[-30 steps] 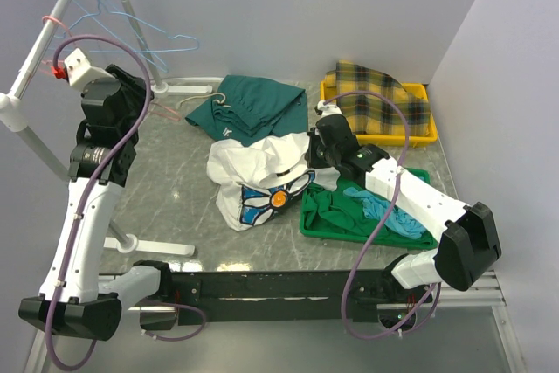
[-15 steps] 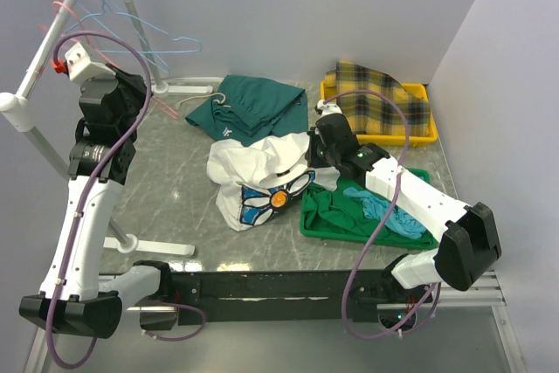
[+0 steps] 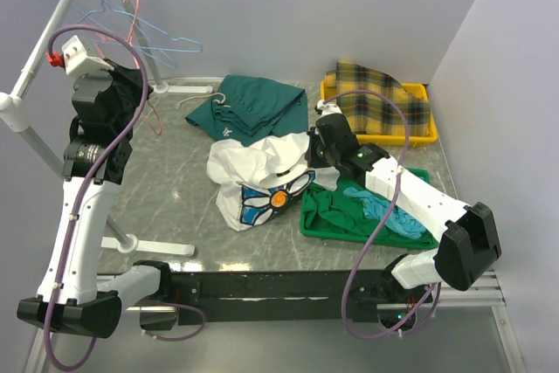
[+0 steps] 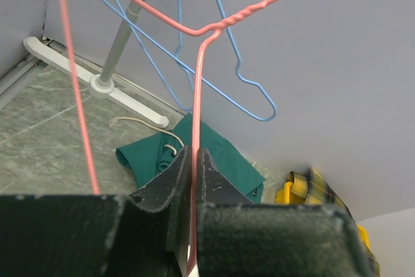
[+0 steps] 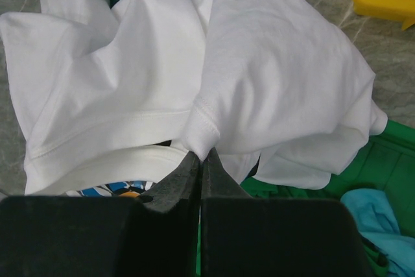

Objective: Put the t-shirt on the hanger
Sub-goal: Pick up the hanger from the clothesline.

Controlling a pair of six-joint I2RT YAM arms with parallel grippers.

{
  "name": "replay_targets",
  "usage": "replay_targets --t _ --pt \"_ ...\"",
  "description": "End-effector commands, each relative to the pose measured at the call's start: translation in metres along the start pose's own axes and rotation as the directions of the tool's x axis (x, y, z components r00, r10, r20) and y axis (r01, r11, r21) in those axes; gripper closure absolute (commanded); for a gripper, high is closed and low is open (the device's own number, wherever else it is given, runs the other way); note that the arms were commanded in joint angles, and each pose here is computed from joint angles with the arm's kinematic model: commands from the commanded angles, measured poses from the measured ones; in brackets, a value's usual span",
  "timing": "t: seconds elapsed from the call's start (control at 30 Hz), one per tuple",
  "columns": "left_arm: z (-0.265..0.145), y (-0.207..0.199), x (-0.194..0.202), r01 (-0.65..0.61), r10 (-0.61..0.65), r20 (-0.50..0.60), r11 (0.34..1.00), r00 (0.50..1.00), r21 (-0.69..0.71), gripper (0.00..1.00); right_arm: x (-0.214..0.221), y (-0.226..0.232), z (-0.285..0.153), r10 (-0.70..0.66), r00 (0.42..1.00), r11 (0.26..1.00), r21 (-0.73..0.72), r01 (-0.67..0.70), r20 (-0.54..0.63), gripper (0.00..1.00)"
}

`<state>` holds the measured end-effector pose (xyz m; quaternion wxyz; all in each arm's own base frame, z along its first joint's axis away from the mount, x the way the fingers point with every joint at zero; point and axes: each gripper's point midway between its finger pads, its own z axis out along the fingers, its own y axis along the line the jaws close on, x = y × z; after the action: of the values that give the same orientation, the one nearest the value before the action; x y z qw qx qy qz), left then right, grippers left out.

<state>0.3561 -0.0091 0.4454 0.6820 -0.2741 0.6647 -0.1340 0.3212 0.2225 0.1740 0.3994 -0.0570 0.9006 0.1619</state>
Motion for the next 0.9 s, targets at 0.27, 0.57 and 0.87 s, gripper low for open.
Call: replay_targets --t 0.27,0.57,0.87 --pt "-0.041 -0.016 -0.002 0.054 -0.054 -0.007 0.993 0.999 0.101 0.99 -0.020 0.015 -0.003 0.001 0.999 0.999 -0.041 0.001 0.052 1.00" --pt "-0.075 -0.018 0.027 0.087 -0.064 -0.117 0.976 0.991 0.199 0.99 -0.018 0.015 -0.002 0.001 0.999 0.999 -0.039 0.001 0.051 1.00" --pt "-0.126 -0.004 0.036 0.019 0.025 -0.155 0.961 0.988 0.275 0.99 -0.017 0.012 -0.005 -0.017 0.998 1.000 -0.013 0.018 0.056 1.00"
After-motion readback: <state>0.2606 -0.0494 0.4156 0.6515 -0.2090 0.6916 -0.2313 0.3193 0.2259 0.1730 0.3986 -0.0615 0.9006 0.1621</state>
